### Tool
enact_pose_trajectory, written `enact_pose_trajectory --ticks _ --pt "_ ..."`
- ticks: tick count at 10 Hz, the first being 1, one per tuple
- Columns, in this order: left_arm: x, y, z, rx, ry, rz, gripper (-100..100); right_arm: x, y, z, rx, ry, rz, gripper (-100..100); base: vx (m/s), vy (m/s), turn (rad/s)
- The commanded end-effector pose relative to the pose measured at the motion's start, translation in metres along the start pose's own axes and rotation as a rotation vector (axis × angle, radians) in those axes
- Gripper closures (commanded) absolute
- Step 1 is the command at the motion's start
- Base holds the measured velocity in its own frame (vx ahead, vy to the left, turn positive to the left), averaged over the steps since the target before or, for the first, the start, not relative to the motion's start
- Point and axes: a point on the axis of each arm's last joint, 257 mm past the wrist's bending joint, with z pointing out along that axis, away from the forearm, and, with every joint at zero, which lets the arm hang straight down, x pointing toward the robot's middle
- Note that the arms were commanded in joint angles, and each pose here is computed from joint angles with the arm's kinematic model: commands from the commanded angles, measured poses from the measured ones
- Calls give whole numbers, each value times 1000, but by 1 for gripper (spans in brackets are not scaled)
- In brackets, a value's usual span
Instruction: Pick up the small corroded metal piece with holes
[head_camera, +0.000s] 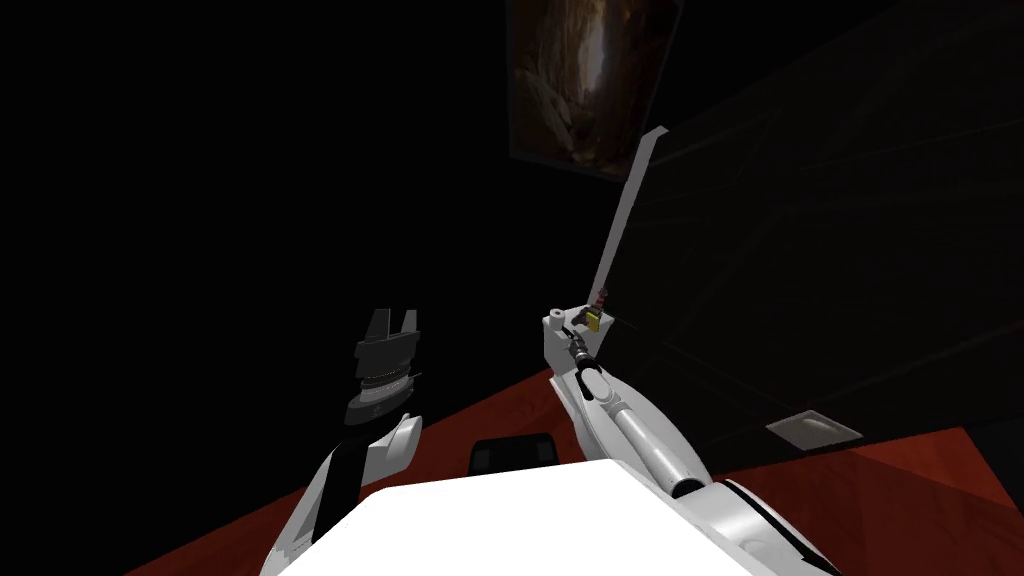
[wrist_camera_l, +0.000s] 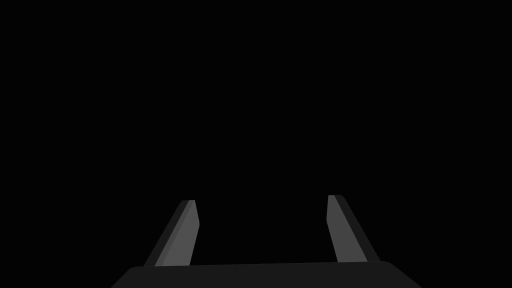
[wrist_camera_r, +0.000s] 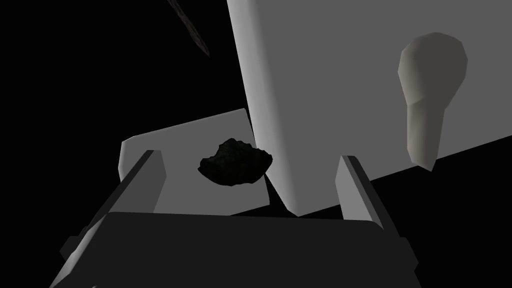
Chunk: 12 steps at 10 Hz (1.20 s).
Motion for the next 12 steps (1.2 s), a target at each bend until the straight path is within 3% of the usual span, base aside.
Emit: enact_pose_trajectory --ticks 1,2,3,4,6,7,8,9,11,12 --pt "0 0 0 0 0 0 0 23 3 -8 2 28 25 -100 13 35 163" --pt "0 0 0 0 0 0 0 54 0 -18 15 71 35 -100 26 57 278" --pt "0 0 0 0 0 0 0 62 5 -22 6 80 38 -100 21 42 137" --pt "0 0 0 0 0 0 0 90 -7 -29 34 113 58 -100 16 58 304" --pt "0 0 0 0 0 0 0 101 6 -39 9 129 49 -100 14 24 61" --pt "0 0 0 0 0 0 0 131 0 -51 27 167 64 -100 14 35 321" --pt "0 0 0 0 0 0 0 137 5 -56 16 175 58 -100 19 32 163" --pt "0 0 0 0 0 0 0 165 4 -72 25 213 62 -100 25 49 289" --pt "0 0 0 0 0 0 0 171 3 -74 24 217 65 -100 15 24 65" --pt "0 0 0 0 0 0 0 201 -1 -93 32 255 57 -100 12 39 324"
